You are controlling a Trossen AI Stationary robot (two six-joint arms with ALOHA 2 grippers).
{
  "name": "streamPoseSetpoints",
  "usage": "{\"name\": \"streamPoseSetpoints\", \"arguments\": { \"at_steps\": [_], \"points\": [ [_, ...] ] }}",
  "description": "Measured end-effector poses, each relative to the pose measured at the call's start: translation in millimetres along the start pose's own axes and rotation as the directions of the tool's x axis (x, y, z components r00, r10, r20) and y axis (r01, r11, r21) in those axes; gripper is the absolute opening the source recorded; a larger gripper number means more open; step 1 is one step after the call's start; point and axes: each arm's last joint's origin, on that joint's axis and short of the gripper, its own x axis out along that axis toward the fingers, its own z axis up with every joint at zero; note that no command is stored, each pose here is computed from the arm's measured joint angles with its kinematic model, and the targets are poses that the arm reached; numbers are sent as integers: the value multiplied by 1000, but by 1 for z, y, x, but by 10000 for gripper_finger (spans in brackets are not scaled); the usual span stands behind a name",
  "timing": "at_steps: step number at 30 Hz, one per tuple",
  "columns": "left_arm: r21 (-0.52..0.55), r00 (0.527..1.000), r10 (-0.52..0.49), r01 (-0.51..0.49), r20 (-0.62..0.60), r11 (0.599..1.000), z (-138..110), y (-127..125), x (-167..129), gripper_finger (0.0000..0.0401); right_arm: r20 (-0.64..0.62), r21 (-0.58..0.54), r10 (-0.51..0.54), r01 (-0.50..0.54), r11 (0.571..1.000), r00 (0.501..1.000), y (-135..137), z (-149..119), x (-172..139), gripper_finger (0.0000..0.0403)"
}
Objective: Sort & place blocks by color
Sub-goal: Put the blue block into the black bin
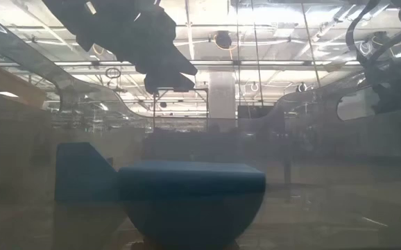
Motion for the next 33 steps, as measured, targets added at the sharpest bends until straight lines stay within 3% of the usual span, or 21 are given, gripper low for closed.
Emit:
{"name": "streamPoseSetpoints", "arguments": {
  "at_steps": [5, 10, 16, 22, 28, 33],
  "points": [
    [2, 1000, 0, 0, 1, 1000, 0, 0, 0, 200, 13, -55, 20, -19, 998, 1000, 0, 0, -4, 112],
    [0, 1000, 0, 0, 1, 1000, 0, 0, 0, 200, 93, -89, 125, -117, 989, 988, 3, 1, -20, 112],
    [-14, 1000, 0, 0, 1, 1000, 0, 0, 0, 200, 323, -145, 238, -201, 969, 916, 3, 10, -40, 112],
    [-22, 1000, -1, 1, 3, 1000, 0, 0, 0, 200, 542, -263, 317, -202, 943, 778, 7, 25, -54, 112],
    [-37, 1000, -3, 3, 0, 999, 0, -1, 0, 200, 726, -374, 359, -102, 922, 587, 15, 44, -67, 111],
    [-65, 1000, -4, 4, 0, 998, 0, -1, 0, 200, 791, -454, 428, -50, 890, 436, 26, 53, -78, 112]
  ]
}}
